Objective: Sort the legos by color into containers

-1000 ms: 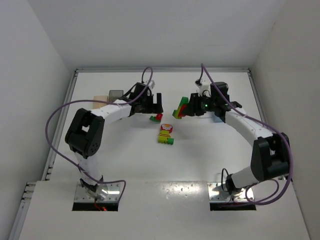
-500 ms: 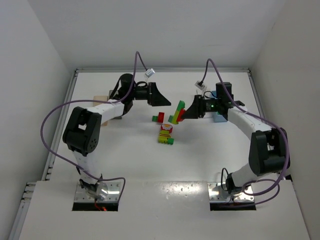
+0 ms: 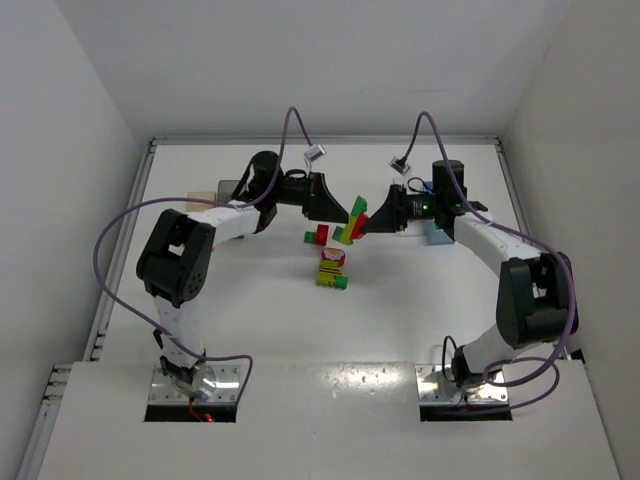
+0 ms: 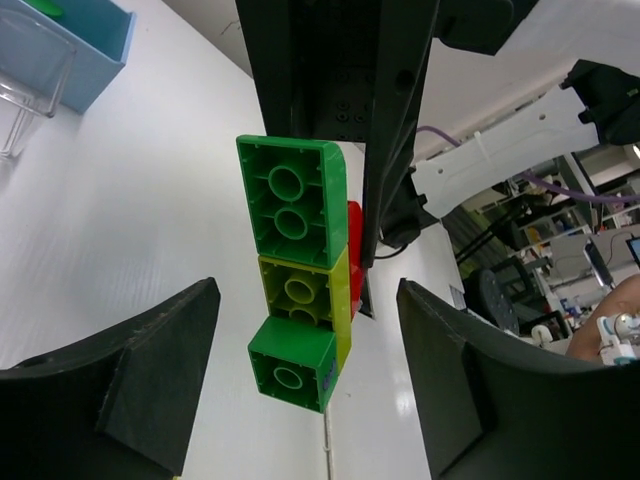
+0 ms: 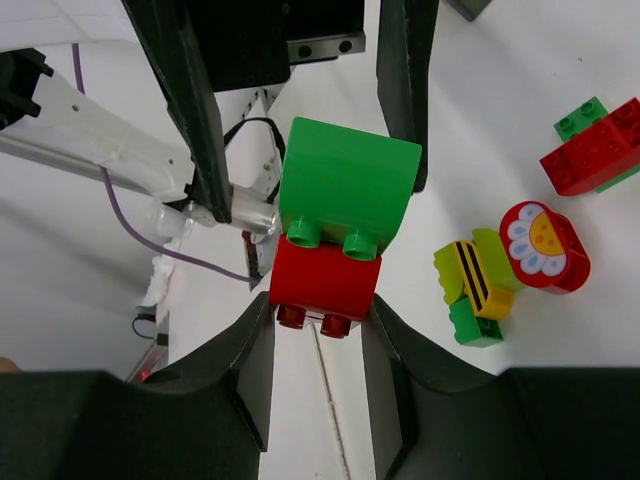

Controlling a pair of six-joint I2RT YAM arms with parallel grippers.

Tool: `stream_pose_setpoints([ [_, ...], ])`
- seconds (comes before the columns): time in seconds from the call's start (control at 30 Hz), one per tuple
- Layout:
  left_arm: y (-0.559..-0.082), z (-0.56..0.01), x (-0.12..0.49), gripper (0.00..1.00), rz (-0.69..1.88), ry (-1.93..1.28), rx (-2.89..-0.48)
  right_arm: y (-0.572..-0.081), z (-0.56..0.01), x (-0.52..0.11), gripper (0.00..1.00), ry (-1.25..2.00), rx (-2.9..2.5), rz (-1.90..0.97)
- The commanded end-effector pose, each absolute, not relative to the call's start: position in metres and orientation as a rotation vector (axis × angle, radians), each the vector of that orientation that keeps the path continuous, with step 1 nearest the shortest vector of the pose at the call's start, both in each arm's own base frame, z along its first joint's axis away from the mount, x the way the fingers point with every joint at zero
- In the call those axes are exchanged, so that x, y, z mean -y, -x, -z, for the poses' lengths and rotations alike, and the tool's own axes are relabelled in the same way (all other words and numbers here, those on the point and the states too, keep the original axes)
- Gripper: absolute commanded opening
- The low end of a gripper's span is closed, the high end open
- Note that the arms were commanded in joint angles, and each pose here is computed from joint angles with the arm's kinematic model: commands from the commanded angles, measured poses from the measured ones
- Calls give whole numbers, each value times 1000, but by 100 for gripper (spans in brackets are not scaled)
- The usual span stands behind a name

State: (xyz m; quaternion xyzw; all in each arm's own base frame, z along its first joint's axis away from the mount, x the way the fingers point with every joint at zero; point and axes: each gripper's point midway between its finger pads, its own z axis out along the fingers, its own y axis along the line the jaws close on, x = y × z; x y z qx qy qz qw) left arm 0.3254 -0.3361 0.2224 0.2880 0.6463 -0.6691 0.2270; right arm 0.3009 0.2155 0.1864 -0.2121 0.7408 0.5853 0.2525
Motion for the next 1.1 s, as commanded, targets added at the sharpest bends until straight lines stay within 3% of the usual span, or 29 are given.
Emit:
stream_pose_setpoints([
  [0.0, -320, -230, 346, 77, 1855, -911, -1692, -311, -209, -218, 3, 657, -1901, -1574],
  [0.2, -316, -226, 348, 70, 1876, -919, -1706, -313, -217, -222, 3, 657, -1885, -1585],
  [0.33, -316, -226, 348, 41, 1876, -919, -1706, -313, -217, -222, 3, 657, -1885, -1585],
  [0.37, -316, -226, 348, 26, 1876, -919, -1706, -313, -217, -222, 3, 657, -1885, -1585],
  [0.43, -317, -224, 349, 10, 1868, -909, -1715, -312, -214, -215, 3, 631, -1900, -1577],
  [0.47, -320, -225, 345, 8, 1852, -892, -1718, -308, -212, -215, 3, 642, -1896, -1582],
  [0.8, -343, -203, 318, 7, 1772, -729, -1821, -287, -188, -189, 3, 570, -1968, -1539],
  [0.83, -352, -202, 315, 15, 1721, -736, -1808, -288, -187, -189, 3, 565, -1972, -1529],
  [1.03, -377, -134, 309, 35, 1507, -678, -2070, -290, -187, -194, 3, 593, -1973, -1536],
  [1.07, -381, -128, 307, 42, 1464, -654, -2100, -290, -187, -194, 3, 593, -1973, -1536],
])
